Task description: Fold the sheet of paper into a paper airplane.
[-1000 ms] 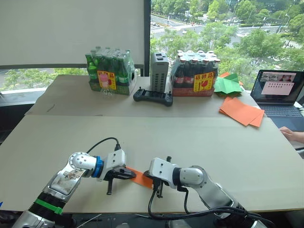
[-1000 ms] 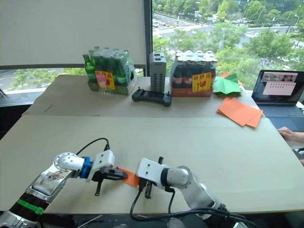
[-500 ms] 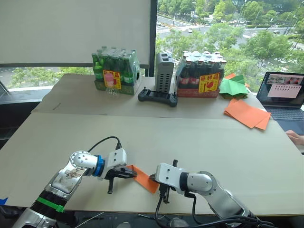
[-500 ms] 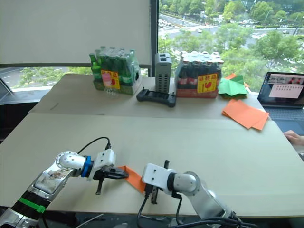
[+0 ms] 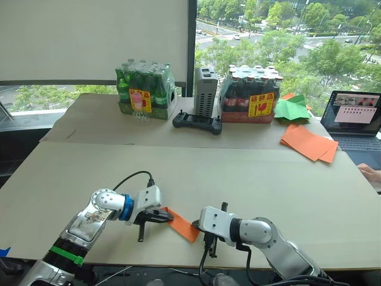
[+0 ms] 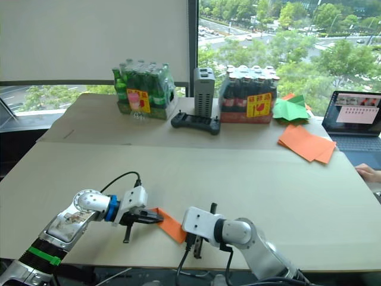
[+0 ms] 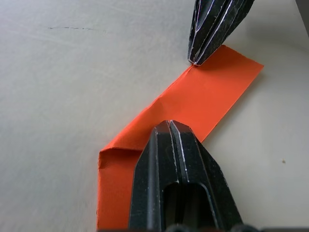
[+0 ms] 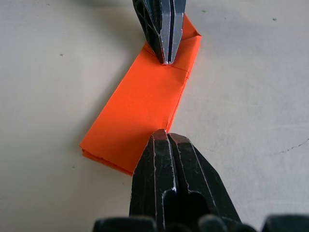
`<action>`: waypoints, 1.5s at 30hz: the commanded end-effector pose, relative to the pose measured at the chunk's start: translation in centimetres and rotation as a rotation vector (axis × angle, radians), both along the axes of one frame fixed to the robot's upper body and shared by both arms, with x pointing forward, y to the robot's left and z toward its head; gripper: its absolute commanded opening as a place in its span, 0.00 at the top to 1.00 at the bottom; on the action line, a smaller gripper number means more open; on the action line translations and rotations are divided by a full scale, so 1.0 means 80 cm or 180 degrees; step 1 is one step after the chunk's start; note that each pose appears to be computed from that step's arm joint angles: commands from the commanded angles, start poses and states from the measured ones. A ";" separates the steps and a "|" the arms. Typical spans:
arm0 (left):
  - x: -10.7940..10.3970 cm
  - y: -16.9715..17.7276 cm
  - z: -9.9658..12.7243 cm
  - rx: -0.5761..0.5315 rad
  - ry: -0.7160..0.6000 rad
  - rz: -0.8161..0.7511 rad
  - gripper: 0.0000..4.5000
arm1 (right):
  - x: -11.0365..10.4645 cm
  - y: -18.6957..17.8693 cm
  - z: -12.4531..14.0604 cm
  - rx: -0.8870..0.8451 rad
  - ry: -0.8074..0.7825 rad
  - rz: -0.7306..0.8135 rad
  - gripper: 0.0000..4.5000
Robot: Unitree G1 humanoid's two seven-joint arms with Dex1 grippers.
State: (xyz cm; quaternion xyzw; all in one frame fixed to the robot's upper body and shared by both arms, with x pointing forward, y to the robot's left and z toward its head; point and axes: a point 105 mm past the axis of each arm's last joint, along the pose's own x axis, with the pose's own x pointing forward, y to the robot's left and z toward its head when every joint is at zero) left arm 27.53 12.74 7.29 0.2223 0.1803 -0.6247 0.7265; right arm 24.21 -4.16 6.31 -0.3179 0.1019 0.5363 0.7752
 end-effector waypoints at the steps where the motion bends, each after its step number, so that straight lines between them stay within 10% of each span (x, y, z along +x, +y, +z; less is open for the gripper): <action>1: 0.001 -0.002 -0.010 0.0101 0.0040 0.0021 1.00 | -0.001 -0.026 -0.039 -0.0376 0.0298 -0.0214 0.99; 17: 0.000 -0.018 -0.039 0.0131 0.0140 -0.0025 1.00 | 0.017 0.010 0.035 0.0387 -0.0068 -0.0208 0.99; 37: 0.000 -0.012 -0.041 0.0193 0.0083 -0.0018 1.00 | -0.005 -0.010 -0.027 -0.0247 0.0221 -0.0186 0.99; 45: 0.000 -0.012 -0.041 0.0202 0.0070 -0.0040 1.00 | 0.015 0.023 0.042 0.0537 -0.0218 -0.0174 0.99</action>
